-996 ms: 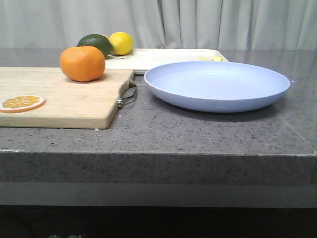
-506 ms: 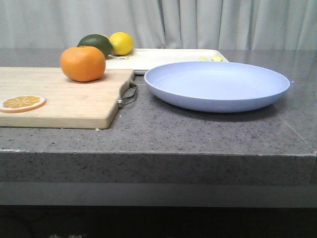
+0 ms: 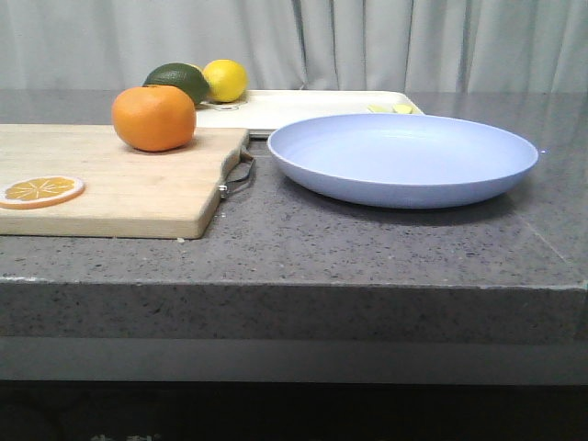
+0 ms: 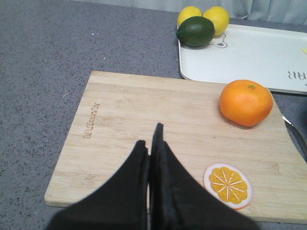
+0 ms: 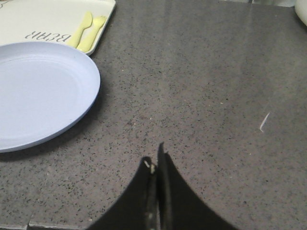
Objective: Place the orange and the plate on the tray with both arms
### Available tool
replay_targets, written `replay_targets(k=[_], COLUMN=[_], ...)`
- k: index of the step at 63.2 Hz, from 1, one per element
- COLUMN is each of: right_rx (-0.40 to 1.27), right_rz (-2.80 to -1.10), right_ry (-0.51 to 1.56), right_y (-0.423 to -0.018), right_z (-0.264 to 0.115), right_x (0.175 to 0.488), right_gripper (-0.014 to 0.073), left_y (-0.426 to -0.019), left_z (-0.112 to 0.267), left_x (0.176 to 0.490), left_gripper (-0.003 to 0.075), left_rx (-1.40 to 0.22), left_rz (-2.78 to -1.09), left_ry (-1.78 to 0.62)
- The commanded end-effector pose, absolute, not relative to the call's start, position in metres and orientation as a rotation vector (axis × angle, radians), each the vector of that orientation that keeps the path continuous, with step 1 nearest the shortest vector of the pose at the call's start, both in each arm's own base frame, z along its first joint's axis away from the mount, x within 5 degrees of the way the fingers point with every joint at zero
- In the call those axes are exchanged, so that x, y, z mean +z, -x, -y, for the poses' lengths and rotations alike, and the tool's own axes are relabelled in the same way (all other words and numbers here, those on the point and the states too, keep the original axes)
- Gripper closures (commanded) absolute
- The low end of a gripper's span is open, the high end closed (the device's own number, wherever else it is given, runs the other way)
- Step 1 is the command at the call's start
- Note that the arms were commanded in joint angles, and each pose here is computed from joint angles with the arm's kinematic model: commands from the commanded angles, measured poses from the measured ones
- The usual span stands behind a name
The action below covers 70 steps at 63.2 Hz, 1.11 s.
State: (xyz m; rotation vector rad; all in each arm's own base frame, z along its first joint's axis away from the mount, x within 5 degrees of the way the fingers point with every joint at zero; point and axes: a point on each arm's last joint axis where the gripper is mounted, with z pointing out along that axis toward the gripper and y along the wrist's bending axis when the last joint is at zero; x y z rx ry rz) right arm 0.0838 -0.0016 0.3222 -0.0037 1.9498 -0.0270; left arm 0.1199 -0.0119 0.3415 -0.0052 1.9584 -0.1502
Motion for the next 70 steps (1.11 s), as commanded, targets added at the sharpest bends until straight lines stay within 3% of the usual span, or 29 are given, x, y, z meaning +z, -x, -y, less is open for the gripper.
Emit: replay_targets(k=[1, 5, 13, 19, 22, 25, 30, 45, 70], right_rx=[-0.033, -0.033, -0.034, -0.034, -0.034, -0.034, -0.034, -0.026, -0.041], right_rz=[-1.885, -1.895, -1.914, -1.926, -1.938, -1.945, -1.959, -2.004, -2.025], right_ry=[-0.001, -0.001, -0.001, -0.001, -0.001, -0.001, -0.002, -0.005, 0.019], right_y=[-0.089, -0.088, -0.088, -0.087, -0.087, -0.087, -0.086, -0.078, -0.075], right_z=[0.002, 0.002, 0.002, 0.002, 0.002, 0.002, 0.002, 0.002, 0.002], right_x=[0.334, 0.333, 0.331, 0.330, 0.329, 0.329, 0.330, 0.342, 0.346], right_gripper=[0.0639, 0.0564, 0.0257, 0.0064, 0.0018, 0.0005, 0.0006, 0.0006, 0.0006], left_y=[-0.127, -0.129, -0.129, -0.130, -0.130, -0.130, -0.130, -0.143, -0.193], left_z=[0.011, 0.011, 0.011, 0.011, 0.011, 0.011, 0.011, 0.024, 0.088], left_x=[0.357, 0.357, 0.360, 0.360, 0.360, 0.360, 0.360, 0.366, 0.395], left_gripper=[0.0737, 0.0731, 0.0613, 0.0412, 0.0295, 0.0196, 0.0116, 0.0132, 0.0129], left_rx=[-0.150, -0.145, -0.119, -0.119, -0.119, -0.119, -0.119, -0.157, -0.278], left_rz=[-1.866, -1.862, -1.834, -1.825, -1.825, -1.827, -1.829, -1.843, -1.889], left_ry=[0.016, 0.010, -0.022, -0.022, -0.022, -0.022, -0.022, -0.127, -0.462])
